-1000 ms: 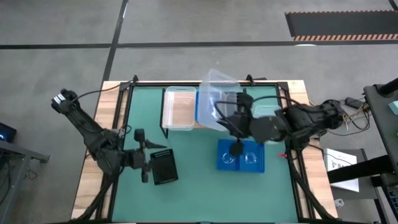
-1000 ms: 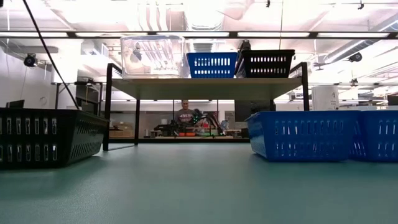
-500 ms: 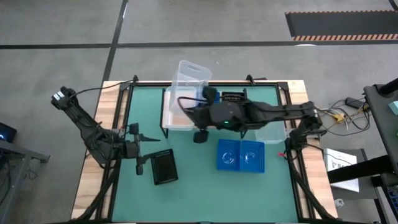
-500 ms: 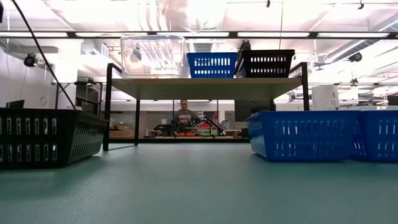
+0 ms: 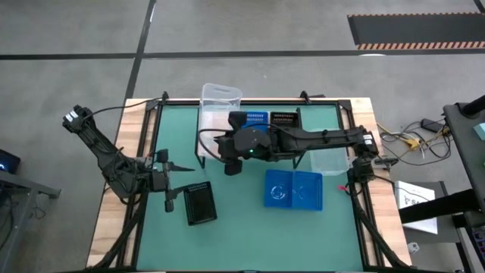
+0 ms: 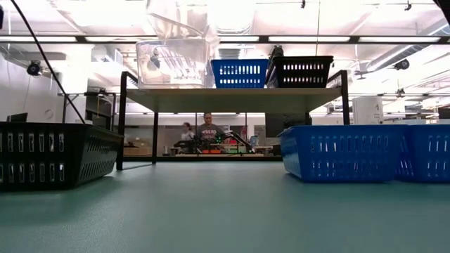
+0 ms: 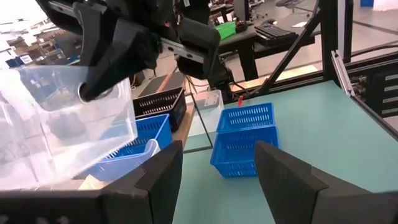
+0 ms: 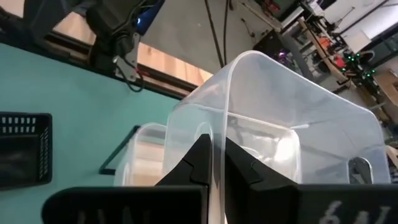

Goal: Stack baskets on shelf by color
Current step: Stack the bottom transparent bin on top of the transparent bin on the shelf

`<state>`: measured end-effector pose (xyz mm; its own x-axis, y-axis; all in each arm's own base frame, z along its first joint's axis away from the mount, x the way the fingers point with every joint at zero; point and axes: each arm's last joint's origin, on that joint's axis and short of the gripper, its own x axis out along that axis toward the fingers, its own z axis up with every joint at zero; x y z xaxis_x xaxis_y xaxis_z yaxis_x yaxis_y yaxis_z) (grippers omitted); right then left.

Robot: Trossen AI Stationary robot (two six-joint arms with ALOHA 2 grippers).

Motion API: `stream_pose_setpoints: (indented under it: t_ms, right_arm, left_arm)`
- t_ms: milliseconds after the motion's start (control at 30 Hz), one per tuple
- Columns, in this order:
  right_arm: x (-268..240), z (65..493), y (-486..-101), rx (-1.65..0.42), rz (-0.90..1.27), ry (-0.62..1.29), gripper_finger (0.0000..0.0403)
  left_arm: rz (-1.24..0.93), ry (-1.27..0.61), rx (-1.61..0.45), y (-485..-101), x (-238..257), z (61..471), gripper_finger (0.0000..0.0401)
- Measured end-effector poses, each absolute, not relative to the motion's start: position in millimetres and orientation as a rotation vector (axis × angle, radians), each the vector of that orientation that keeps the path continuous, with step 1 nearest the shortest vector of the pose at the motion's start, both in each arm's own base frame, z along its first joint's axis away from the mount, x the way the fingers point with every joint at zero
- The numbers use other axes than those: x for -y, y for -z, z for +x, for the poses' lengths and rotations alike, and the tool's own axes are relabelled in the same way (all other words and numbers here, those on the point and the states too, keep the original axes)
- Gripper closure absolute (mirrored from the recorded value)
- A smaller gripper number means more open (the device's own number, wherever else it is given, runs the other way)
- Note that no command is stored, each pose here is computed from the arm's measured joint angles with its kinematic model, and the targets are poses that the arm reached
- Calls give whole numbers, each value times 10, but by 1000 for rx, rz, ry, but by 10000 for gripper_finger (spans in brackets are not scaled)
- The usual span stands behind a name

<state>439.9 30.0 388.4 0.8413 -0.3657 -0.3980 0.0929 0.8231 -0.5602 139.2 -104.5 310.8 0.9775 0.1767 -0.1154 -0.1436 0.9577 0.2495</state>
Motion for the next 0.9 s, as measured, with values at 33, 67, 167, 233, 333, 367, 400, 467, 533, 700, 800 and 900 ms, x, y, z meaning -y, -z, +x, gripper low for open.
stream_pose_setpoints:
  t_ms: [33, 67, 167, 233, 333, 367, 400, 467, 533, 700, 800, 900]
  right_arm:
    - [-302, 4411, -3873, -518, -554, 256, 394]
    - [-304, 4419, -3856, -524, -556, 253, 394]
    - [-306, 4449, -3810, -536, -563, 250, 394]
    - [-306, 4456, -3795, -540, -564, 249, 394]
    - [-307, 4462, -3788, -540, -563, 250, 394]
    - [-307, 4462, -3788, -539, -561, 250, 394]
    - [-307, 4464, -3784, -541, -561, 250, 394]
    - [-307, 4464, -3784, -541, -560, 250, 394]
    - [-307, 4465, -3775, -544, -561, 249, 394]
    - [-315, 4467, -3731, -554, -539, 222, 394]
    - [-324, 4462, -3713, -561, -500, 187, 394]
    - [-326, 4461, -3698, -566, -484, 189, 394]
  left_arm:
    - [242, -164, -137, -3108, 1046, 1395, 217]
    - [242, -164, -137, -3108, 1046, 1395, 217]
    - [240, -164, -136, -3108, 1049, 1397, 217]
    - [241, -164, -137, -3105, 1052, 1401, 217]
    - [239, -163, -136, -3107, 1053, 1401, 217]
    - [236, -163, -134, -3109, 1054, 1402, 217]
    - [233, -163, -131, -3113, 1054, 1402, 217]
    - [228, -164, -126, -3118, 1055, 1403, 217]
    - [225, -164, -124, -3122, 1055, 1403, 217]
    - [225, -164, -124, -3122, 1055, 1403, 217]
    - [225, -164, -124, -3122, 1055, 1403, 217]
    - [225, -164, -124, -3122, 1055, 1403, 217]
